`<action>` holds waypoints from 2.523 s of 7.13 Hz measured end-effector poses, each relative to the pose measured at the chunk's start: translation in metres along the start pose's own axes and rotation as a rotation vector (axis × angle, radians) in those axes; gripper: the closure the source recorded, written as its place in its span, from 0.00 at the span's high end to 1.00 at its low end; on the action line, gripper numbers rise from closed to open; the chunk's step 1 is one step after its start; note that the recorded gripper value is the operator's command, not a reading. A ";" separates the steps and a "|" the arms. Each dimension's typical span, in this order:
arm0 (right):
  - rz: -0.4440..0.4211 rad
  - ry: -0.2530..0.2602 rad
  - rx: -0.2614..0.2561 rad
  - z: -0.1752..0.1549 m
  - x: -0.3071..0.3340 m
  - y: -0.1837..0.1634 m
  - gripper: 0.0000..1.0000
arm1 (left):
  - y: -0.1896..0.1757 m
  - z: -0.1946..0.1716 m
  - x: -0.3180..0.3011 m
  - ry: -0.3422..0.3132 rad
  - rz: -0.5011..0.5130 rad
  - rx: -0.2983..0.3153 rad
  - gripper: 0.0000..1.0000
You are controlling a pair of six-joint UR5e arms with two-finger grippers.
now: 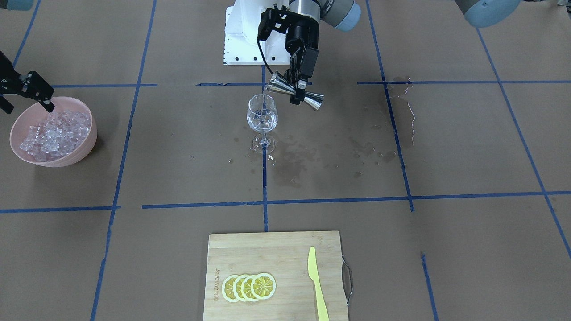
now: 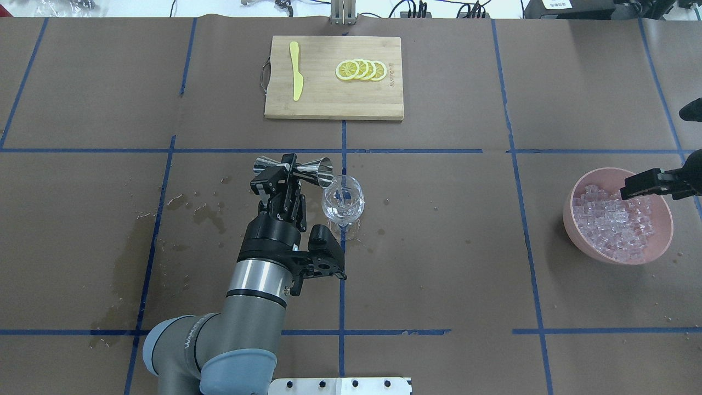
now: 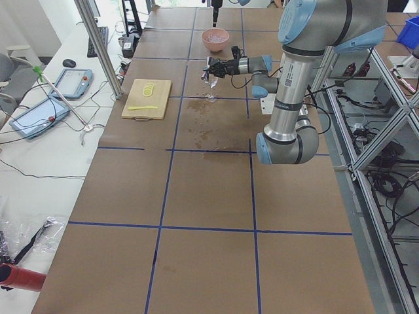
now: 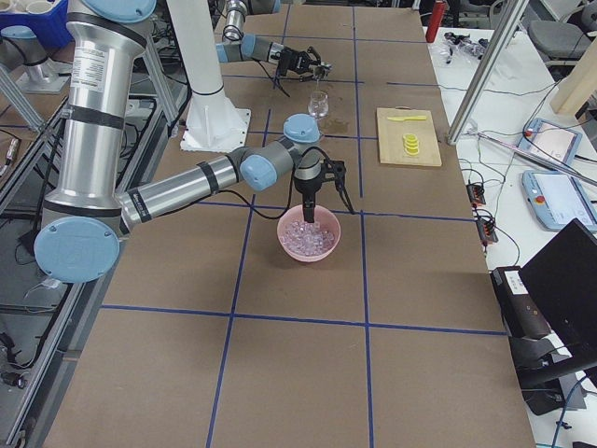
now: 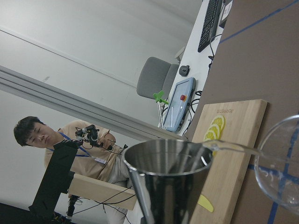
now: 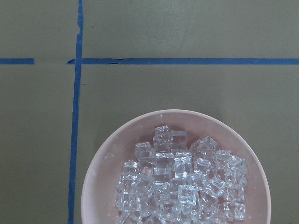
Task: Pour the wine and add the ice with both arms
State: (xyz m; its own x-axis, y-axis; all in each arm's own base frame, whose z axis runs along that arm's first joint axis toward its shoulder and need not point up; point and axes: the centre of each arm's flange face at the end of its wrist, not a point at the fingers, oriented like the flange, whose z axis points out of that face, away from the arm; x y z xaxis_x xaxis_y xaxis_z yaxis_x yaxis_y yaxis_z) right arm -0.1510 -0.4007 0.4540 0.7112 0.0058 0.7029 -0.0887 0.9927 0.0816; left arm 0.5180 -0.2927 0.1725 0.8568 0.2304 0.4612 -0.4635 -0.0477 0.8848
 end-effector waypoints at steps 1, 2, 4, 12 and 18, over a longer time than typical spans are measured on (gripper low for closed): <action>0.000 0.000 0.000 0.000 0.000 0.000 1.00 | -0.002 0.001 -0.003 -0.016 0.050 -0.005 0.00; 0.000 0.000 -0.001 0.000 0.000 0.000 1.00 | -0.004 0.001 -0.006 -0.033 0.103 -0.011 0.00; 0.000 0.000 0.000 0.000 0.000 0.000 1.00 | -0.005 0.001 -0.010 -0.056 0.216 -0.023 0.00; 0.013 -0.007 0.001 0.000 -0.004 -0.001 1.00 | -0.012 -0.001 -0.011 -0.079 0.313 -0.033 0.00; -0.002 -0.022 0.017 -0.006 -0.014 -0.006 1.00 | 0.009 0.004 -0.030 -0.108 -0.262 0.032 0.00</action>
State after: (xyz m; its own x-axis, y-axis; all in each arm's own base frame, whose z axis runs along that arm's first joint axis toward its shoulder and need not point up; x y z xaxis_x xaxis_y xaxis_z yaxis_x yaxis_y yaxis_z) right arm -0.1560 -0.4060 0.4395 0.6959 0.0011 0.7181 -0.0993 0.9905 0.0948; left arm 0.4894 -0.3037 0.1669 0.9664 0.1340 0.2193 -0.2171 -0.0312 0.9756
